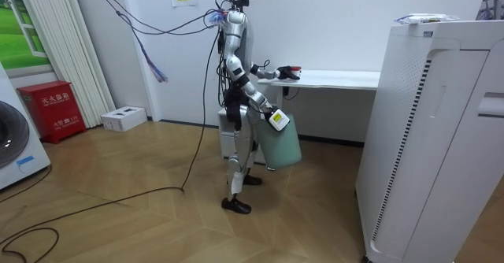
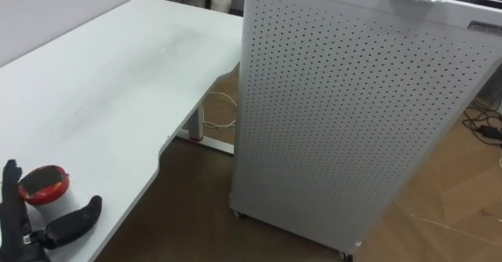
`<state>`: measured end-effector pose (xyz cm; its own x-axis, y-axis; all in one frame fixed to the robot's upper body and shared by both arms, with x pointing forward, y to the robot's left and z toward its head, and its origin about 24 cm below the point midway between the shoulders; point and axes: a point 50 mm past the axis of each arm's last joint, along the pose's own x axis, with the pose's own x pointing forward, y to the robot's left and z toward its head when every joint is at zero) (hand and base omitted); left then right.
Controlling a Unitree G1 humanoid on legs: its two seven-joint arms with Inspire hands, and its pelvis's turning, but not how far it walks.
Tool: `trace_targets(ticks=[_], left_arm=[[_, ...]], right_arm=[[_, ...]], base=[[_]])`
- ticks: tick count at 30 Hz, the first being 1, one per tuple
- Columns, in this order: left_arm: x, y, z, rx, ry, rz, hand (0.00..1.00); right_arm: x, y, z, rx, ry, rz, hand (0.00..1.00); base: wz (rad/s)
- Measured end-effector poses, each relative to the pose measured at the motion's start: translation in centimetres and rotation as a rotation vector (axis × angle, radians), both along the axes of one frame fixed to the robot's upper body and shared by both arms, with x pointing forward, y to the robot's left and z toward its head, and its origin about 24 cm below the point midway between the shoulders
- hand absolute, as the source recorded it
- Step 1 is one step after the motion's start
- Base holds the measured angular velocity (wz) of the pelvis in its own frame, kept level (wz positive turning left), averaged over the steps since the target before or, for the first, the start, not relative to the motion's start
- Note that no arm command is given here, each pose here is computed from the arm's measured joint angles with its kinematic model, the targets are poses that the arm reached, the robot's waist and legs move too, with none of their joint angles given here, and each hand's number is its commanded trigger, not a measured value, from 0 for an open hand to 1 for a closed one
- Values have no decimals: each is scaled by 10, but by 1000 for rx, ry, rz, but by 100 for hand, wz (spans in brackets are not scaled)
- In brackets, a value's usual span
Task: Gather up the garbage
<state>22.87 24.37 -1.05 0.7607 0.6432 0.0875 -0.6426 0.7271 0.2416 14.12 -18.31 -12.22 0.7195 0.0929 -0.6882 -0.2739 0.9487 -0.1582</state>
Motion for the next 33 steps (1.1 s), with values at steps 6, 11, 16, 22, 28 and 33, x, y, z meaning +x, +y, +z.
trace_targets(ticks=[6, 11, 16, 22, 28, 33], left_arm=[[2, 13, 0, -13, 1, 59, 100], [2, 21, 0, -54, -3, 91, 100], [1, 22, -1, -83, -16, 105, 100], [-1, 21, -3, -90, -24, 103, 100], [0, 19, -4, -97, -15, 101, 100], [2, 10, -4, -92, -14, 56, 100]], right_arm=[[-1, 0, 0, 9, 3, -10, 100], [-1, 0, 0, 9, 3, -11, 100], [0, -1, 0, 29, 3, -39, 100], [4, -1, 1, 53, -7, -63, 100], [10, -1, 4, 49, -25, -65, 100], [21, -4, 8, 42, -58, -96, 100]], base=[[-1], [-3], [0], [0], [-1], [0]])
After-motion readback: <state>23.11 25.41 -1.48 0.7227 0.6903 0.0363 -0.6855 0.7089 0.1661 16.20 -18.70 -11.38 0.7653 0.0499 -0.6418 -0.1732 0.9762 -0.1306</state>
